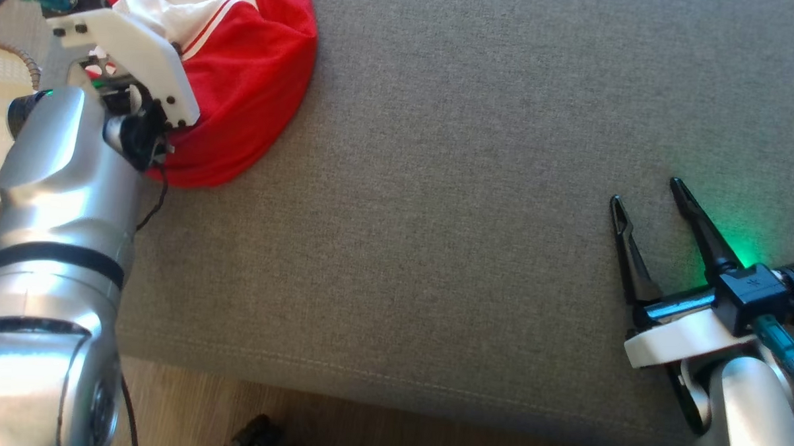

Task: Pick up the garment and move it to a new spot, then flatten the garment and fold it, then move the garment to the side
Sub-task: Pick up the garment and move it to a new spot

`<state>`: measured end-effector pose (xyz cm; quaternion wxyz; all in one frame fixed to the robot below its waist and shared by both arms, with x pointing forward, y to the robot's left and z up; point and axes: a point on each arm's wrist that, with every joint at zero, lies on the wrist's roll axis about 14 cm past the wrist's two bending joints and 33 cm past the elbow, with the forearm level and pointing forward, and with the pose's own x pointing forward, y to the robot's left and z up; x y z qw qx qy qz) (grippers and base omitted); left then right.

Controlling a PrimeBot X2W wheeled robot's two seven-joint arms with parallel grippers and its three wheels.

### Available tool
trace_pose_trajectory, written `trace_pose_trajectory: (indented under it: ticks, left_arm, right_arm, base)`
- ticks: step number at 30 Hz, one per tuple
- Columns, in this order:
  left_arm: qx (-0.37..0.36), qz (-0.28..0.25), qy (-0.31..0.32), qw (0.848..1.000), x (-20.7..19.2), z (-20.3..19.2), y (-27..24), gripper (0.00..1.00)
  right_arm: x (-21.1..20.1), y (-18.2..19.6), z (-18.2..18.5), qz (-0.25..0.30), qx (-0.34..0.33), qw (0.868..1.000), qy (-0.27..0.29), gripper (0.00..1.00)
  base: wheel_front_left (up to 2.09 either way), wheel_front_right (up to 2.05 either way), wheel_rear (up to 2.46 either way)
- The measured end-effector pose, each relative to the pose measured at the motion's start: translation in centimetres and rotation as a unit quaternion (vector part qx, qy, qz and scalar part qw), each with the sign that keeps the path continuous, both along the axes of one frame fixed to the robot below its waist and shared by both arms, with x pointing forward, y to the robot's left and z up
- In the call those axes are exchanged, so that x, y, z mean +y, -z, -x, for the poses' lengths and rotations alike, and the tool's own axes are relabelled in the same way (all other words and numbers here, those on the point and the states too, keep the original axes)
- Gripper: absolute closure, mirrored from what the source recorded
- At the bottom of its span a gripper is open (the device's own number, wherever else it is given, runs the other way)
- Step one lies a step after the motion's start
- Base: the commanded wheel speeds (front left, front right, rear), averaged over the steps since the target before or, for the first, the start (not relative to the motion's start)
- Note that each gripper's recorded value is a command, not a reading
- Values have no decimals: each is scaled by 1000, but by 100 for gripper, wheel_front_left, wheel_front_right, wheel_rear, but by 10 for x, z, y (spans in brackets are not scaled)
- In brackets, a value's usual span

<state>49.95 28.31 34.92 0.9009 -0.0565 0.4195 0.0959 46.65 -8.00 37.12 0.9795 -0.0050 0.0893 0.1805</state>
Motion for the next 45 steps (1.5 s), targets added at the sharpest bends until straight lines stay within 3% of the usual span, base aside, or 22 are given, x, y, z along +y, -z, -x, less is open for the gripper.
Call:
trace_pose_trajectory:
  ticks: [7,12,18,25,37,42,45]
  left_arm:
    - [-150,-45,10,988,16,-17,-46,100]
    - [-286,-111,37,951,30,-39,-123,100]
    - [-399,-125,93,903,-8,-55,-209,100]
    - [-512,-95,180,835,-94,-64,-295,100]
    - [-616,52,343,707,-299,-28,-374,100]
    - [-622,94,384,676,-352,-10,-383,100]
    - [-606,127,409,671,-383,0,-359,100]
  right_arm:
    - [4,-19,0,-5,-18,1000,-5,0]
    - [-4,-44,4,-10,-39,999,9,0]
    - [-14,-77,20,-22,-66,997,25,0]
    - [-41,-108,48,-56,-88,992,68,0]
    - [-133,-148,105,-51,-141,968,201,0]
    - [-160,-153,124,-48,-147,957,244,0]
    - [-179,-150,137,-42,-143,949,277,0]
  base:
    - [0,0,0]
    - [0,0,0]
    - [0,0,0]
    - [0,0,0]
    - [0,0,0]
    - [0,0,0]
    - [0,0,0]
